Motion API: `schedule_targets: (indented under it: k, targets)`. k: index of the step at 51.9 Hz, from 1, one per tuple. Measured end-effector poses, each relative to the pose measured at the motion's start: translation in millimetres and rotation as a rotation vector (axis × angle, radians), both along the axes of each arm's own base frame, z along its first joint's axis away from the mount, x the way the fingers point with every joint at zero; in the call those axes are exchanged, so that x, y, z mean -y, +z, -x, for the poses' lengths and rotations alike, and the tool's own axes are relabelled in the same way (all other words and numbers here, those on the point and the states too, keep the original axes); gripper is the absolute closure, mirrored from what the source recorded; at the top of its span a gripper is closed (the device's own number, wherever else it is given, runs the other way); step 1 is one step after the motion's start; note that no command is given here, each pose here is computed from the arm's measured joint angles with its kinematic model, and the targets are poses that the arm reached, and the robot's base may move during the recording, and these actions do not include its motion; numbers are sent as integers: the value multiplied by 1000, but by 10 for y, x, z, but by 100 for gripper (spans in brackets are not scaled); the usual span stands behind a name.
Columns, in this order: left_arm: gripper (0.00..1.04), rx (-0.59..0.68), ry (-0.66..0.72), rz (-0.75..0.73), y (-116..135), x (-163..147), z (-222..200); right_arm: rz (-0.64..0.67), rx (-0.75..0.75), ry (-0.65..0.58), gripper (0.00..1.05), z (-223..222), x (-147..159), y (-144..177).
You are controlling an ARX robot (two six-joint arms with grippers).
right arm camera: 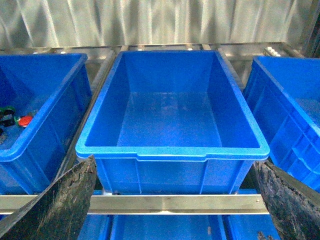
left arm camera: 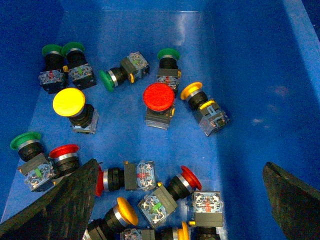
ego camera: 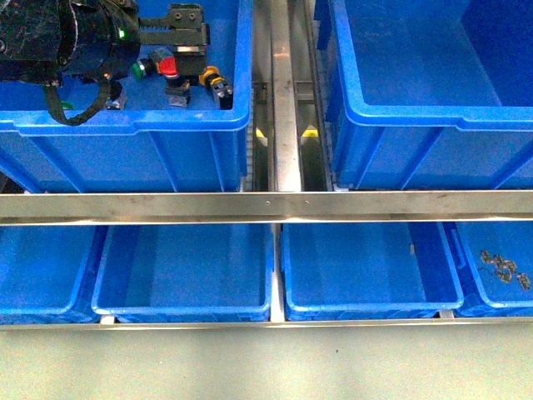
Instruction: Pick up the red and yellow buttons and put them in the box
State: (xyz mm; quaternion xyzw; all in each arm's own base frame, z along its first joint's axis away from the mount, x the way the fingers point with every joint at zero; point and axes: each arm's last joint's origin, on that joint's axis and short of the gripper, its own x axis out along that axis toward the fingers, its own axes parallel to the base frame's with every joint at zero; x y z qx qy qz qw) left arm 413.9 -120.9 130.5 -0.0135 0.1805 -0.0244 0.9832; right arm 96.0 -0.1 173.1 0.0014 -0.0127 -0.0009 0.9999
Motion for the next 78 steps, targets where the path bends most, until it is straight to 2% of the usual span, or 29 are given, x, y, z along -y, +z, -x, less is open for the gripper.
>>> schedule_targets:
  k: [30,78]
  targets:
    - [8,33,35,1,1,-25,-188,0,0,0,7,0,0,0]
    - [8,48,45,-35,-164,-86,-621,0,0,0,7,0,0,0]
